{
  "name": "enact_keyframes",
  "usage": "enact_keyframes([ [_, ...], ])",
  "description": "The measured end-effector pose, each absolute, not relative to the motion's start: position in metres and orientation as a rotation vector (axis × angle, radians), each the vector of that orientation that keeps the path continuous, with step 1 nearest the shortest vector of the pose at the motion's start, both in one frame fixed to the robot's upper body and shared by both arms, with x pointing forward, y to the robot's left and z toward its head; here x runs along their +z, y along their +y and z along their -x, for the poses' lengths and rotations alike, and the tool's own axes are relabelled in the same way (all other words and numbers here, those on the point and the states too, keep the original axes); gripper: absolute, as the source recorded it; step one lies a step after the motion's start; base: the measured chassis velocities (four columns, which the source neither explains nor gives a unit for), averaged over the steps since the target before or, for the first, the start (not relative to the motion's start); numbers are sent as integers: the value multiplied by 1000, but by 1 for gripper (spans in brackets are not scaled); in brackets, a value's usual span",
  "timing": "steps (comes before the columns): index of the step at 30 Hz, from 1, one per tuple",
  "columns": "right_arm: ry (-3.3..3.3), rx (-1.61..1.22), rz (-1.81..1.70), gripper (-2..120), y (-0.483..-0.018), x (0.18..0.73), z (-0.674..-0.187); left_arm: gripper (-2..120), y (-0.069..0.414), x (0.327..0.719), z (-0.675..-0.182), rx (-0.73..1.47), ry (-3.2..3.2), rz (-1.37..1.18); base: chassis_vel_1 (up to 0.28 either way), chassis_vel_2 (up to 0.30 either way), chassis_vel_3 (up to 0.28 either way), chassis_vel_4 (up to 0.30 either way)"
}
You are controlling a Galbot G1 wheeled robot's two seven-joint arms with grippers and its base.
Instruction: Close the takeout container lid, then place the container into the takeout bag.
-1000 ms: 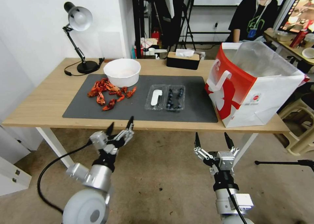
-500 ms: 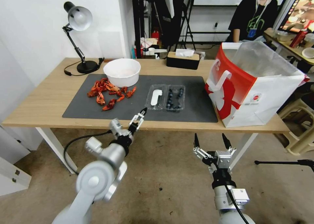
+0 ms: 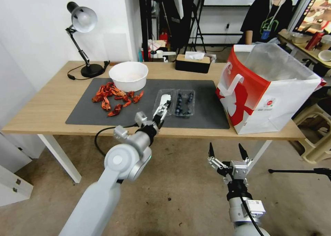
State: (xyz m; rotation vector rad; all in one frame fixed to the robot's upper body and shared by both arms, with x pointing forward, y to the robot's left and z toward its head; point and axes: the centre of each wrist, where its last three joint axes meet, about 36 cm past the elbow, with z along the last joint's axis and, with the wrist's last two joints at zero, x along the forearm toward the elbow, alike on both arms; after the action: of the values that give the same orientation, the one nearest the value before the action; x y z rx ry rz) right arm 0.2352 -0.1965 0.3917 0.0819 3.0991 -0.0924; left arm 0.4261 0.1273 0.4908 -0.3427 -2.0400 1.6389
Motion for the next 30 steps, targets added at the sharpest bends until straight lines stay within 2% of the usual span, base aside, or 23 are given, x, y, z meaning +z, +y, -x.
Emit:
enact_keyframes([
  [13, 3091, -99, -107, 100, -201, 394, -242, 100, 113, 478, -460, 1631, -2009, 247, 0, 0, 0, 0],
  [30, 3089, -96, -115, 100, -202, 394, -247, 100, 112, 466, -480, 1629, -2044, 190, 0, 0, 0, 0],
])
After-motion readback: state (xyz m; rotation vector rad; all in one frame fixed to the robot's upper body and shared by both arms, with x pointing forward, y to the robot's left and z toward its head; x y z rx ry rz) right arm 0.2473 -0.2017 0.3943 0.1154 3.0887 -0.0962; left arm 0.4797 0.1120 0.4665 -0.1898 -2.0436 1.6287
